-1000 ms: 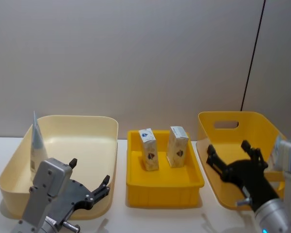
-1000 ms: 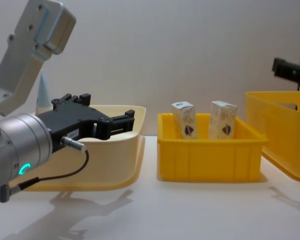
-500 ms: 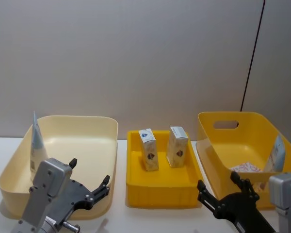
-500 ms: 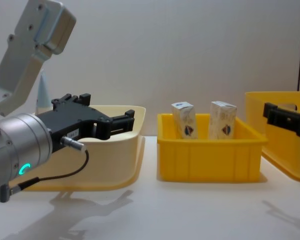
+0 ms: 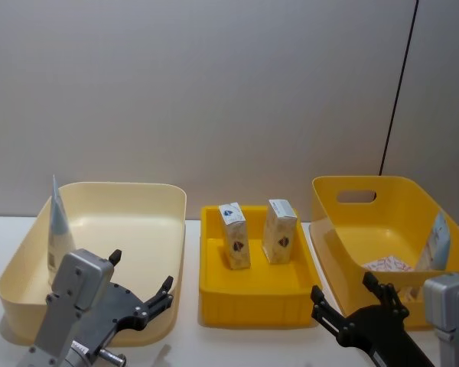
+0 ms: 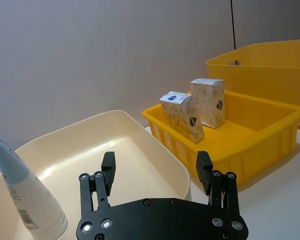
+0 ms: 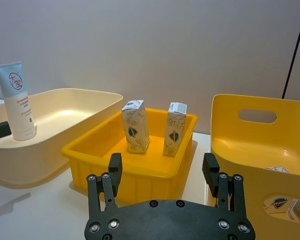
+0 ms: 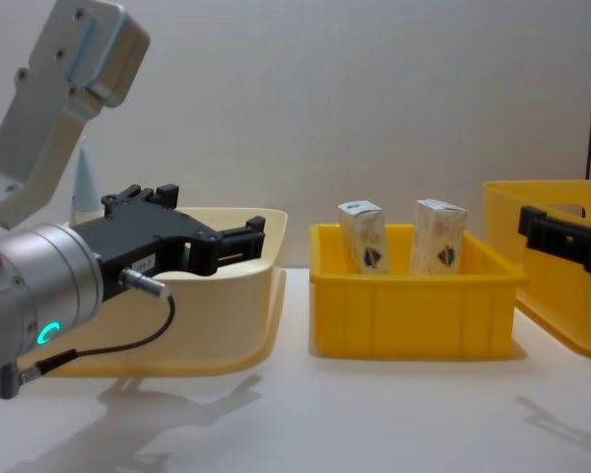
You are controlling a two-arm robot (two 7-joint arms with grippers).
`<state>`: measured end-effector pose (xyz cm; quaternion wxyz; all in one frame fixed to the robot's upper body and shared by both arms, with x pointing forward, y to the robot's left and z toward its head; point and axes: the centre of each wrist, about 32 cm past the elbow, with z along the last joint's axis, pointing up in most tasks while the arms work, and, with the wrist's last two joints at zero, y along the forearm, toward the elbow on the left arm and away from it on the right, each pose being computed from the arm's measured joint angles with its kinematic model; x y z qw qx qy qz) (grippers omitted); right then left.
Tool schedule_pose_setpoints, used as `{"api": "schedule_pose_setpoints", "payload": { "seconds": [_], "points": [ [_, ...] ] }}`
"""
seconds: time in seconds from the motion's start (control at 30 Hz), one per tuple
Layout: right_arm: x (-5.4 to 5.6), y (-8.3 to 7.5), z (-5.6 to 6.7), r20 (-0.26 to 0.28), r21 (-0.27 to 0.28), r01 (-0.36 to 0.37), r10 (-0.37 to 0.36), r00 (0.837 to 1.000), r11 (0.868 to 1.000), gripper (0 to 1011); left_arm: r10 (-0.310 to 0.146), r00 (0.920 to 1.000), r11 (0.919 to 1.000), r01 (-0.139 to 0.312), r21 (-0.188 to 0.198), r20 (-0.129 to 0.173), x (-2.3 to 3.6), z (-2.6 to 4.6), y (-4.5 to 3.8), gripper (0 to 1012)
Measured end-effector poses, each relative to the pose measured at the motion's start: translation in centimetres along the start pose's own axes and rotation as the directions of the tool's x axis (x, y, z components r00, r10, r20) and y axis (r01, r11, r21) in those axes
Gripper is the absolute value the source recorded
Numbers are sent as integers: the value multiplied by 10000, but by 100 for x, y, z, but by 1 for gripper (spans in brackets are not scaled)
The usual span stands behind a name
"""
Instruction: Bimanual collaborative sorting of washing and personal care products
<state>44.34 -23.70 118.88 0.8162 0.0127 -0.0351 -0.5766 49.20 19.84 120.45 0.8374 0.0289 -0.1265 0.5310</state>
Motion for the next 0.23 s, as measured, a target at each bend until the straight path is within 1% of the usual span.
{"api": "schedule_pose_setpoints", "payload": {
  "seconds": [0.23],
  "points": [
    [0,-1,-1,2,-5,-1,1,10000,10000,1001,0,10000,10000,0,1,0,0,0,0,1004]
  ]
}}
